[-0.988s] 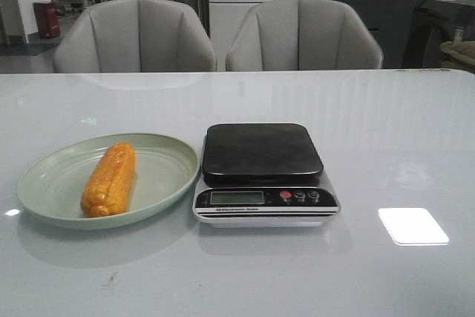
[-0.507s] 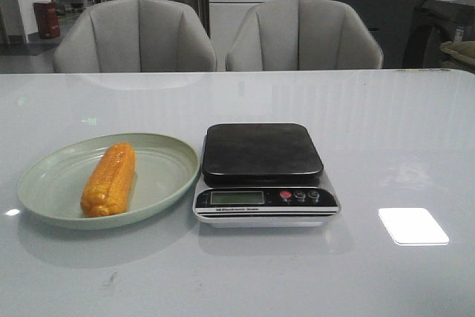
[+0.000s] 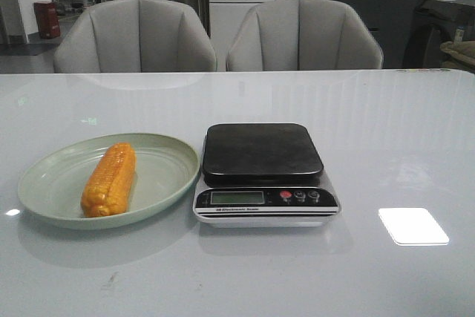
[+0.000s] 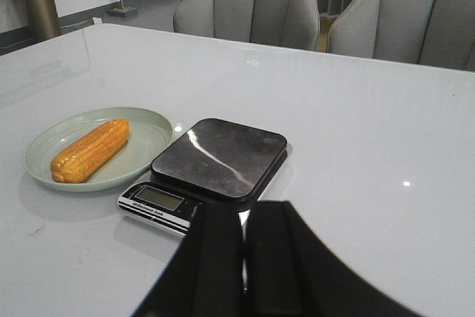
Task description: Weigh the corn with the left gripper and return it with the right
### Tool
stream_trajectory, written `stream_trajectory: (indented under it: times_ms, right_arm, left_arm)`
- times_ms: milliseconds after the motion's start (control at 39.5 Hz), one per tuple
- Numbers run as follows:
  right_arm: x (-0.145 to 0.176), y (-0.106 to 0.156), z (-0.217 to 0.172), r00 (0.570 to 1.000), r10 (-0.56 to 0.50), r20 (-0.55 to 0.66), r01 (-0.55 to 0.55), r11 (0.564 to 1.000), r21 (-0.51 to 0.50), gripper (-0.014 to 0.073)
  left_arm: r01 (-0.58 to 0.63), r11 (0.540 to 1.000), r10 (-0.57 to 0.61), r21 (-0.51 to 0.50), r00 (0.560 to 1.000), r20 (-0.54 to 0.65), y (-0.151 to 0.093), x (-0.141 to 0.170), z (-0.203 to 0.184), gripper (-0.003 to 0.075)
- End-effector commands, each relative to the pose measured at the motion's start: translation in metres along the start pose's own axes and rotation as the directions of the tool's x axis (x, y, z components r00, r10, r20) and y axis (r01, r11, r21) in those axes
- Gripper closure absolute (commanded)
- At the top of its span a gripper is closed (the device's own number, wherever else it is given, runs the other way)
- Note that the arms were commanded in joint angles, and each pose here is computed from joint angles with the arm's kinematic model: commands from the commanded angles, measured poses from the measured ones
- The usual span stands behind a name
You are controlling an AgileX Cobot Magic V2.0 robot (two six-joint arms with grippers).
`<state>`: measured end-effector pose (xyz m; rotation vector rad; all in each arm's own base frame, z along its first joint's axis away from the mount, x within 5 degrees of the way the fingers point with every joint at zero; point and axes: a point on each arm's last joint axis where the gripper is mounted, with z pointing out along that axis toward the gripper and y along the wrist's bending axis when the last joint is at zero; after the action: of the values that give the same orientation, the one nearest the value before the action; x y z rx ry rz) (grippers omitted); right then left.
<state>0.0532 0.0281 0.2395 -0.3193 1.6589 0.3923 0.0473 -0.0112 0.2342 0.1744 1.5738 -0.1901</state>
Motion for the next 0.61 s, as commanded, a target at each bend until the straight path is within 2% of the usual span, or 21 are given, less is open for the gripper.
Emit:
stream_trajectory:
  times_ms: [0,152,304,355,583]
  right_arm:
    - [-0.015,-0.001,-0.002,0.996,-0.007,0.093,0.006,1.000,0.015,0.0426]
    - [-0.015,-0.001,-0.002,0.996,-0.007,0.093,0.006,1.000,0.015,0.0426]
    - [-0.015,-0.001,-0.002,0.996,-0.007,0.093,0.006,1.000,0.015,0.0426]
    - [-0.015,-0.001,-0.002,0.996,-0.007,0.093,0.006,1.000,0.015,0.0426]
    - [-0.015,-0.001,-0.002,0.996,-0.007,0.093,0.006,1.000,0.015,0.0426]
  left_arm:
    - [-0.005,0.997,0.017,-0.072,0.984,0.179,0.003,-0.008,-0.001,0.0607]
    - [-0.004,0.987,0.037,-0.160,0.978,0.205,0.008,0.006,0.002,0.0607]
    - [-0.003,0.975,0.042,-0.223,0.984,0.171,0.013,0.024,0.005,0.0607]
    - [-0.003,0.971,0.036,-0.238,0.990,0.137,0.013,0.027,0.005,0.0607]
    - [-0.003,0.967,0.040,-0.255,0.989,0.141,0.014,0.027,0.005,0.0607]
